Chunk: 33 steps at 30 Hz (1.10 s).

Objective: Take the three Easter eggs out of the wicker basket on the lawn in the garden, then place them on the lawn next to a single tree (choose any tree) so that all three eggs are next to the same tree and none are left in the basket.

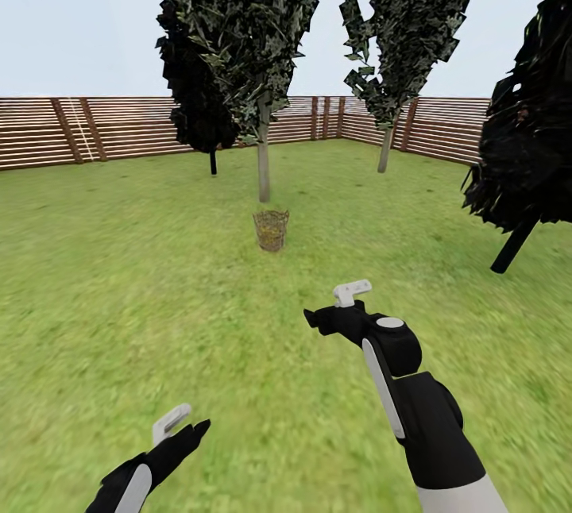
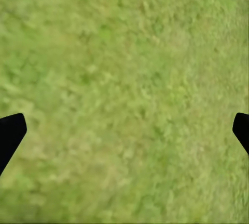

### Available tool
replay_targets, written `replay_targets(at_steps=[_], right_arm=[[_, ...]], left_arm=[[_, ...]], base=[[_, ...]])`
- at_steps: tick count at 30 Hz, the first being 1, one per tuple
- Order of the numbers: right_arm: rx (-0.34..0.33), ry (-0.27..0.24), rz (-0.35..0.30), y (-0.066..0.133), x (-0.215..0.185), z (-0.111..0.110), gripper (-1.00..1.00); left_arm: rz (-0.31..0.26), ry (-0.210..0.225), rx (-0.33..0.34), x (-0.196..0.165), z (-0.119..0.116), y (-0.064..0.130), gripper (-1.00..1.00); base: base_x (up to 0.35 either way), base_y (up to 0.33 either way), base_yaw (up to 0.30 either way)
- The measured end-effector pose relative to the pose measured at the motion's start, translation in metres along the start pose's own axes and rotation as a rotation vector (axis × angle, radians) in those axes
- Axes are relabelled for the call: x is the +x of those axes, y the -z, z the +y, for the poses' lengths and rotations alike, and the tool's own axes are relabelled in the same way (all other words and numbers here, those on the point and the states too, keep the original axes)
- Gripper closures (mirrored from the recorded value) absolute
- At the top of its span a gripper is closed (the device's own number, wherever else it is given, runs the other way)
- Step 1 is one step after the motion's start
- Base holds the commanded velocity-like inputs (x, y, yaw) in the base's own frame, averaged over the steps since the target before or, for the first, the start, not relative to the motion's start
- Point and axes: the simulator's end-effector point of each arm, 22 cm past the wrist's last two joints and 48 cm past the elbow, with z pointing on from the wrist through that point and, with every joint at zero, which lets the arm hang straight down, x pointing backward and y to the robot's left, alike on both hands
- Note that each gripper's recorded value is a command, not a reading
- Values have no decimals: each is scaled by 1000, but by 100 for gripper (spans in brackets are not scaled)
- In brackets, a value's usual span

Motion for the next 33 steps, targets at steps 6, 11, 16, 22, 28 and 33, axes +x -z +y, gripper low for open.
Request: replay_targets(at_steps=[6, 11, 16, 22, 28, 33], right_arm=[[1, -1, 0, 0, 0, 0, -100], [2, -1, 4, -1, 1, 0, -100], [2, -2, 19, -5, 5, 0, -100], [5, 1, 27, -8, 5, -1, -100], [39, 3, 66, -21, 12, -11, -100], [57, 2, 78, -25, 14, -15, -100]], left_arm=[[0, 0, 0, 0, 0, 0, -100], [0, 0, 0, 0, 0, 0, -100], [0, 0, 0, 0, 0, 0, -100], [0, 0, 0, 0, 0, 0, -100], [0, 0, 0, 0, 0, 0, -100], [0, 0, 0, 0, 0, 0, -100]], base=[[334, 0, 0], [334, 0, 0], [334, 0, 0], [334, 0, 0], [334, 0, 0], [334, 0, 0]])
